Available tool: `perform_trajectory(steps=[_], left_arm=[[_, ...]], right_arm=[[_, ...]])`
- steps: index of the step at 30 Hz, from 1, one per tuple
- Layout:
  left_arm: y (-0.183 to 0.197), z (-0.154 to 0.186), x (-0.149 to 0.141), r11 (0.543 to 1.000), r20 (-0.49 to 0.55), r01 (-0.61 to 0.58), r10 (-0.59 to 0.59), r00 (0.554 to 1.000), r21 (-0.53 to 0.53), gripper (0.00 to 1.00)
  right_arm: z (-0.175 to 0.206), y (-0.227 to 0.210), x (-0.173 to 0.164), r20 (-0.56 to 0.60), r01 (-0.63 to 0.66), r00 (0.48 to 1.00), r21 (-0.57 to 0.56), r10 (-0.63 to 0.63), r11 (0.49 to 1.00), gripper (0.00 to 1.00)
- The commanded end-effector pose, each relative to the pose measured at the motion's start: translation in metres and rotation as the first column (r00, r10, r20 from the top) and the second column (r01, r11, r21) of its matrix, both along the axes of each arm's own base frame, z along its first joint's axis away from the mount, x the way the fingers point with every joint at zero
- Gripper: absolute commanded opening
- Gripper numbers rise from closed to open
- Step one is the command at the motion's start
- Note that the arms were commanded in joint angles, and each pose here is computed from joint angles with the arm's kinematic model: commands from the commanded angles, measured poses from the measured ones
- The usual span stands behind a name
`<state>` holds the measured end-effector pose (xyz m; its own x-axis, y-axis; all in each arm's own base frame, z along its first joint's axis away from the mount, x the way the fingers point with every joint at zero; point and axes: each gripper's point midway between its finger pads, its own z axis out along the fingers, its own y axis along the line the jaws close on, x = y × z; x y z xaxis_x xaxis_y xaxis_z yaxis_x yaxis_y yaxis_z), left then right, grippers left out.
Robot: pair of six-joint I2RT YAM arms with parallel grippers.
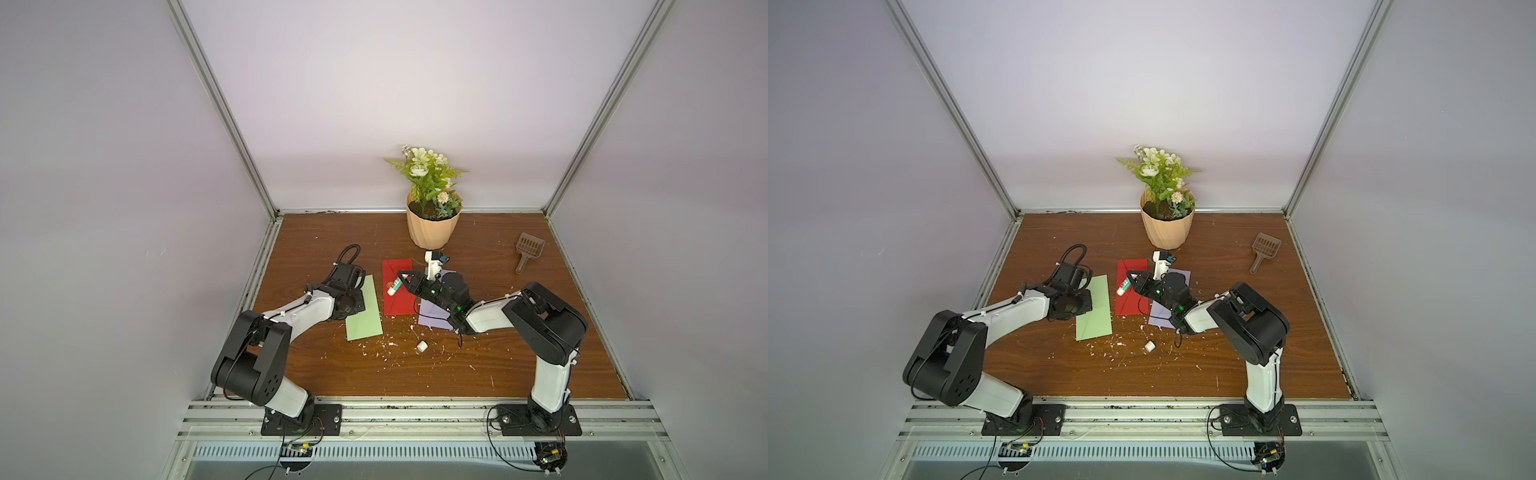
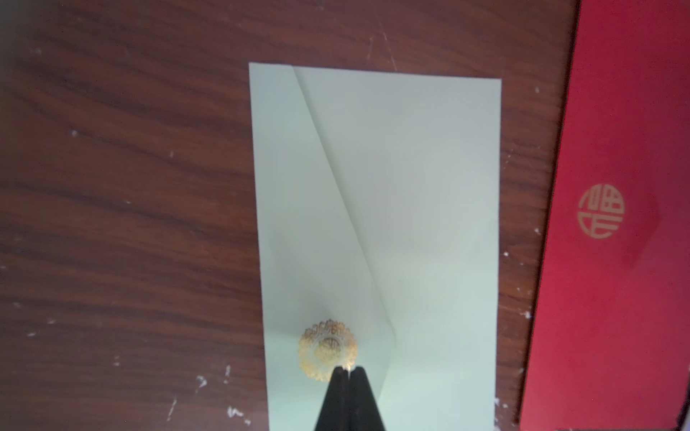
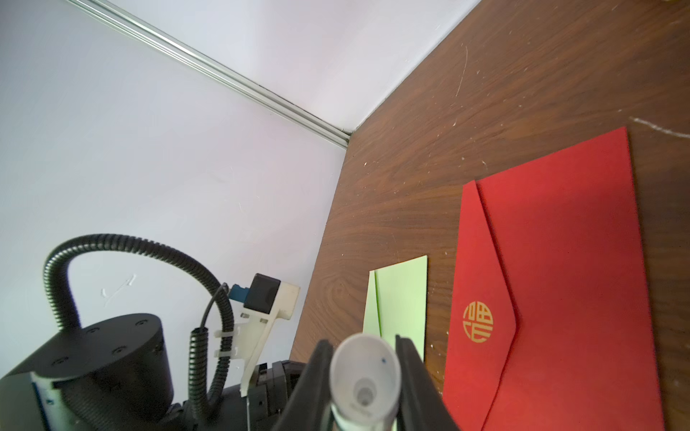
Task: Seal the envelope with a glue stick
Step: Seal the envelope at the center of the board.
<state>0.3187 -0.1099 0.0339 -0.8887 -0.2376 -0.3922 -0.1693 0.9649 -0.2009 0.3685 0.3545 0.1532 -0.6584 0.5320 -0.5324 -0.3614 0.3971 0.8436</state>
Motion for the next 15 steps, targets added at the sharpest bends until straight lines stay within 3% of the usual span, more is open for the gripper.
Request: perform_trajectory(steps=[1,10,15], left_arm=[[-0.008,-0.007,0.000,1.000,-0.010,0.009,-0.009,1.000,-0.029,0.00],[-0.012,-0.017,-0.003,0.999,-0.024,0.014,-0.016,1.000,-0.047,0.00],[-0.001,-0.032,-0.012,1.000,-0.068,0.010,-0.009,0.998,0.017,0.00]], right_arm=[[0.028,0.000,-0.002,0.073,-0.016,0.997,0.038,0.013,0.999,0.00],[0.023,-0.001,-0.003,0.069,-0.014,0.998,0.024,0.013,1.000,0.00],[0.023,-0.001,-0.003,0.063,-0.016,0.998,0.029,0.014,0.999,0.00]])
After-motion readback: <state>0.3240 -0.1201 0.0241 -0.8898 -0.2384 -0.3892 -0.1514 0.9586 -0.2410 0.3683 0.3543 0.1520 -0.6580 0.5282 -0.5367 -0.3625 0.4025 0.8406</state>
